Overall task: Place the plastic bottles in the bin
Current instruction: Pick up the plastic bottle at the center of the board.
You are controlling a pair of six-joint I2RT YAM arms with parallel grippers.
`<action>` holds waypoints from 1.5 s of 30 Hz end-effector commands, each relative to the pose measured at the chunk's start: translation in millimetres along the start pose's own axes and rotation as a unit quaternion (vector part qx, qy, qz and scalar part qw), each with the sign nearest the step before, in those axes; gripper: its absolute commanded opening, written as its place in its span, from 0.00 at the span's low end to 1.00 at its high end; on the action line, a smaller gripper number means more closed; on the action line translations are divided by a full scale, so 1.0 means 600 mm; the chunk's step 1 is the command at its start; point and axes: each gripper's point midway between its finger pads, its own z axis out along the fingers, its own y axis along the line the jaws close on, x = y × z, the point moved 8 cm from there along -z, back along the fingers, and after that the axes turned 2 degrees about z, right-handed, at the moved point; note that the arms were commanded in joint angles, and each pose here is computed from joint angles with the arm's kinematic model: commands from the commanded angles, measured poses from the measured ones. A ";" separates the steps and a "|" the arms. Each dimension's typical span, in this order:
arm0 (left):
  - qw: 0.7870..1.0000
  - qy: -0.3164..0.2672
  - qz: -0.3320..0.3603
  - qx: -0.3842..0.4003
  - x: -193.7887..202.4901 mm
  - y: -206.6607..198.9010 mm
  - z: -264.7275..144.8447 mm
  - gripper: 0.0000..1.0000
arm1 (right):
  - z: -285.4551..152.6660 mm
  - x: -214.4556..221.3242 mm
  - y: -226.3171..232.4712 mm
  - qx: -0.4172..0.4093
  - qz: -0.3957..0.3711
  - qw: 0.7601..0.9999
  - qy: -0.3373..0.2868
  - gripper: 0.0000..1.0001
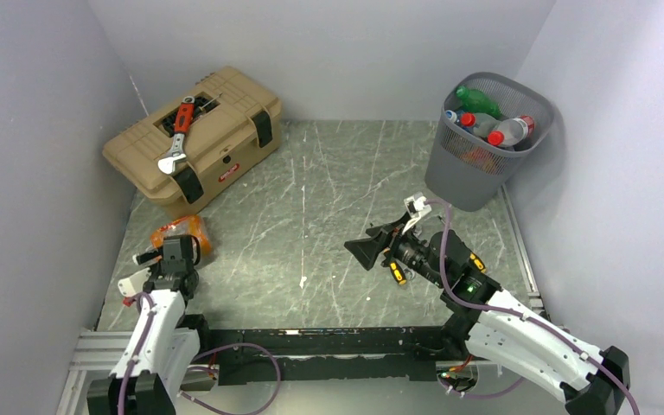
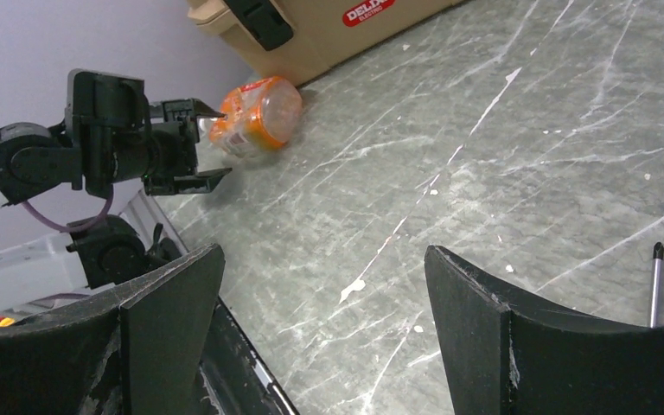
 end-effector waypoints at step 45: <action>0.999 0.013 0.033 0.029 -0.055 -0.004 -0.058 0.00 | 0.054 -0.017 0.009 0.005 -0.002 1.000 0.011 0.90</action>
